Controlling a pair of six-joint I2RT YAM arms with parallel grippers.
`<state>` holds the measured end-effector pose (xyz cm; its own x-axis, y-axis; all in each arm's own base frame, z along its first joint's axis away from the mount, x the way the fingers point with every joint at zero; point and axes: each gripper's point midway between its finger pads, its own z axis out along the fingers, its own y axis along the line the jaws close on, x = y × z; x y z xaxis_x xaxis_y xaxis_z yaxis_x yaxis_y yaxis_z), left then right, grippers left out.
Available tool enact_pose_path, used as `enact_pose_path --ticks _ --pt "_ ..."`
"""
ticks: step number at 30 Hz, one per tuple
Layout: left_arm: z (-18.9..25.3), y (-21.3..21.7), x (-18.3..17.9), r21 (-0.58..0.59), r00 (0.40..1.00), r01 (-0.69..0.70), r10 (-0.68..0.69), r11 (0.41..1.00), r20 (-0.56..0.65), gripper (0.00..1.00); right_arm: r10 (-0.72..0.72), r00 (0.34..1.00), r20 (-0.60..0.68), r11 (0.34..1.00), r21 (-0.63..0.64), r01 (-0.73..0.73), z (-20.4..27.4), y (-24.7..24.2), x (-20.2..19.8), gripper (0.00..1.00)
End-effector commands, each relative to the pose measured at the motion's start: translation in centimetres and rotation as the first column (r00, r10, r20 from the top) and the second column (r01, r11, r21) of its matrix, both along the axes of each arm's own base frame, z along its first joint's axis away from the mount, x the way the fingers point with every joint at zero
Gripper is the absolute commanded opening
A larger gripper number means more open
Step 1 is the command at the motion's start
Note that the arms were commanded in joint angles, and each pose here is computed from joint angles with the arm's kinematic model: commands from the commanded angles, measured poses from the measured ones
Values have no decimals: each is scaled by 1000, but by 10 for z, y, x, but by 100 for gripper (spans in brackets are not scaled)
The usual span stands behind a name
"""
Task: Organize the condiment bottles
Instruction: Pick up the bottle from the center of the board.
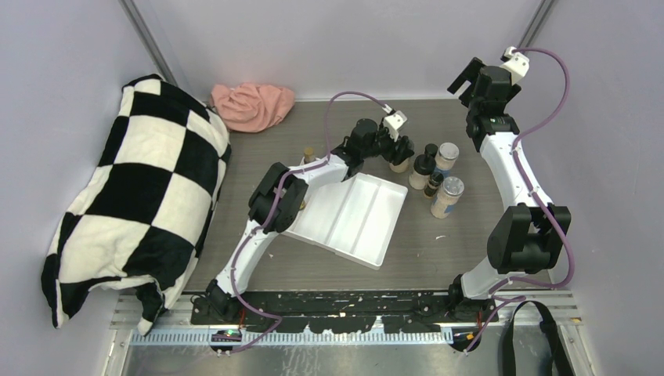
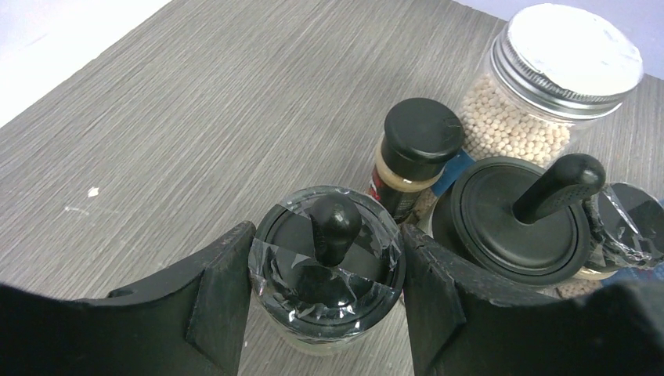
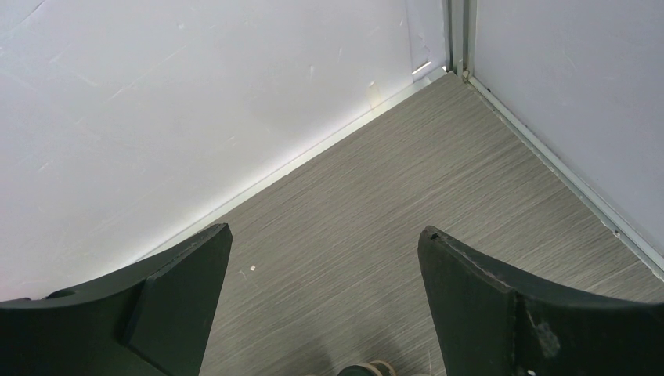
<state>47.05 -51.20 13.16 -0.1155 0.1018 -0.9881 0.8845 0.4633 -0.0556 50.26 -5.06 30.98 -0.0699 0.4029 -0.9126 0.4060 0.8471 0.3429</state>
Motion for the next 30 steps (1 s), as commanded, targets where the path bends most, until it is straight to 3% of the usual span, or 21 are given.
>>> enact_pose_path --ticks 1,30 --pt "56 12 4 -48 996 -62 65 997 64 0 -1 998 67 1000 -17 2 23 0 3 95" --pt "153 53 21 -152 934 -277 303 949 191 0 22 995 94 1000 -1 -22 28 6 -5 94"
